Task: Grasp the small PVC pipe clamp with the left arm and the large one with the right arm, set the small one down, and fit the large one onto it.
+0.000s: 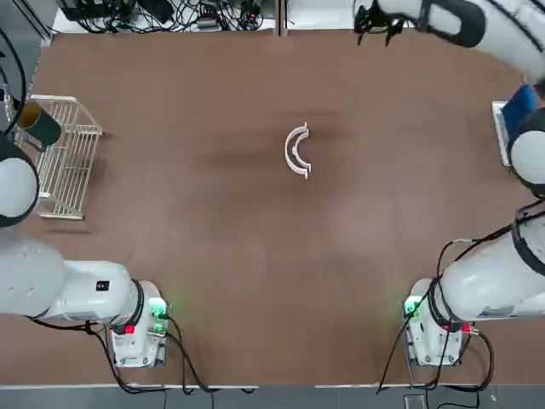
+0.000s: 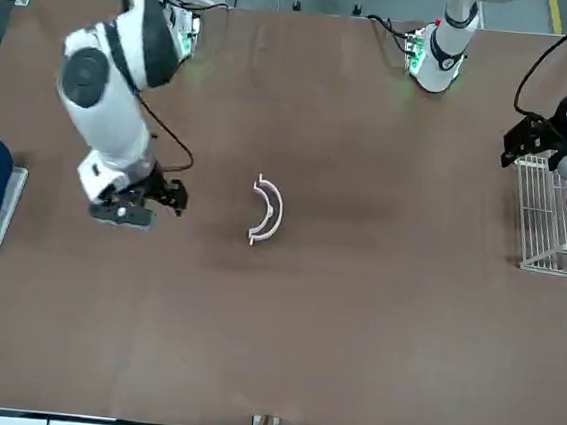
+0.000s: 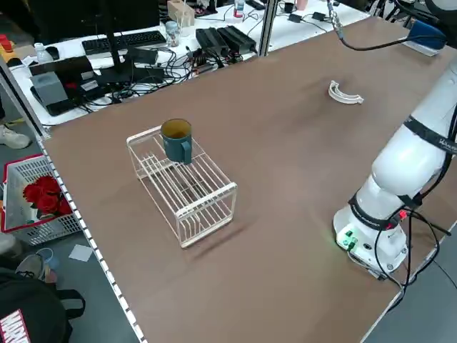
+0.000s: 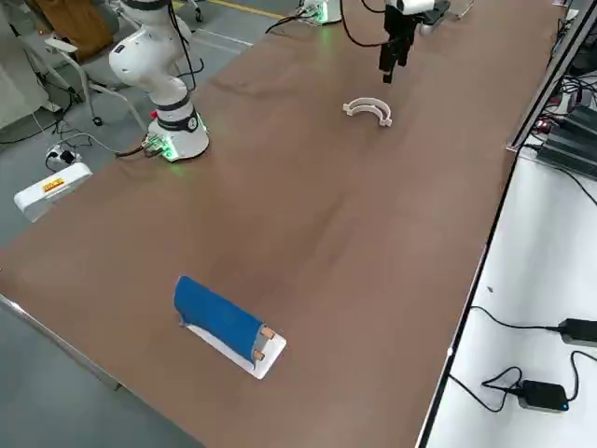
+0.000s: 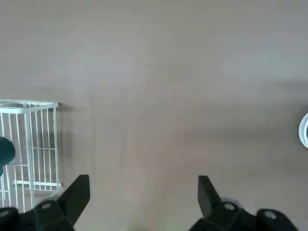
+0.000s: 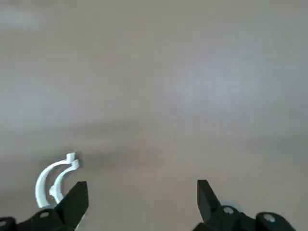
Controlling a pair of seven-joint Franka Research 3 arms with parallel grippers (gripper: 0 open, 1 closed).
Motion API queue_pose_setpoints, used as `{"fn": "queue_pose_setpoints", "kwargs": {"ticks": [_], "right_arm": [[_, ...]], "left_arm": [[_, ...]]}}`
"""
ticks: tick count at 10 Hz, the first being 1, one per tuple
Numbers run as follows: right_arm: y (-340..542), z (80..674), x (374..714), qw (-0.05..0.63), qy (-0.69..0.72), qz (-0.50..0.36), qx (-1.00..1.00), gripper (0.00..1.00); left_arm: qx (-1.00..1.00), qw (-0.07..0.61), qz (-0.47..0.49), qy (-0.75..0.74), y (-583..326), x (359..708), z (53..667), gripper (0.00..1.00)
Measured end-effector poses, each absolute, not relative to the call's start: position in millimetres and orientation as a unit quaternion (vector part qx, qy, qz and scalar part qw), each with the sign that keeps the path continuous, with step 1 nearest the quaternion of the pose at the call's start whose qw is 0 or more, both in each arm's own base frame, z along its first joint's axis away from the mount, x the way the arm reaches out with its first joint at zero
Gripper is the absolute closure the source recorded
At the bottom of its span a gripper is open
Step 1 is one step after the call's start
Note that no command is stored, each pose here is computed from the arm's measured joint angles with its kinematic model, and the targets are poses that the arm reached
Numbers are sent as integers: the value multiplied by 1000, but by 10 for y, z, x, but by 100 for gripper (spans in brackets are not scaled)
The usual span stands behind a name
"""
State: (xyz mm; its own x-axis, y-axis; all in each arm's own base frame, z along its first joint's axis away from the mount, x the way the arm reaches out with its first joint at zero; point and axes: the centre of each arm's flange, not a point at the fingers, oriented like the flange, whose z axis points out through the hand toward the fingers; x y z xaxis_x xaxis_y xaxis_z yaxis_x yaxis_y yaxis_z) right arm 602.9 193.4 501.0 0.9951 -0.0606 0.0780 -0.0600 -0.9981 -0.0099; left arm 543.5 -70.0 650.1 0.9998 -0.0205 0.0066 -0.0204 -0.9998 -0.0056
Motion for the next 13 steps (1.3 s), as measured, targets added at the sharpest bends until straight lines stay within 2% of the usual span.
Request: {"fn": "queue_pose_setpoints", "kwargs": {"ticks": [2, 7, 13], "right_arm": [[1119, 5352, 6026, 6, 52, -36, -998, 0], [-355, 5940, 5633, 5, 8, 2, -1000, 0], [-568, 6039, 5543, 9, 6, 6, -1000, 0]], "left_arm": [[-1000, 2, -4, 12, -722, 5438, 6518, 1], [-1000, 2, -4, 12, -756, 5450, 6507, 1], [-1000, 2, -5, 7, -718, 5456, 6518, 1]]}}
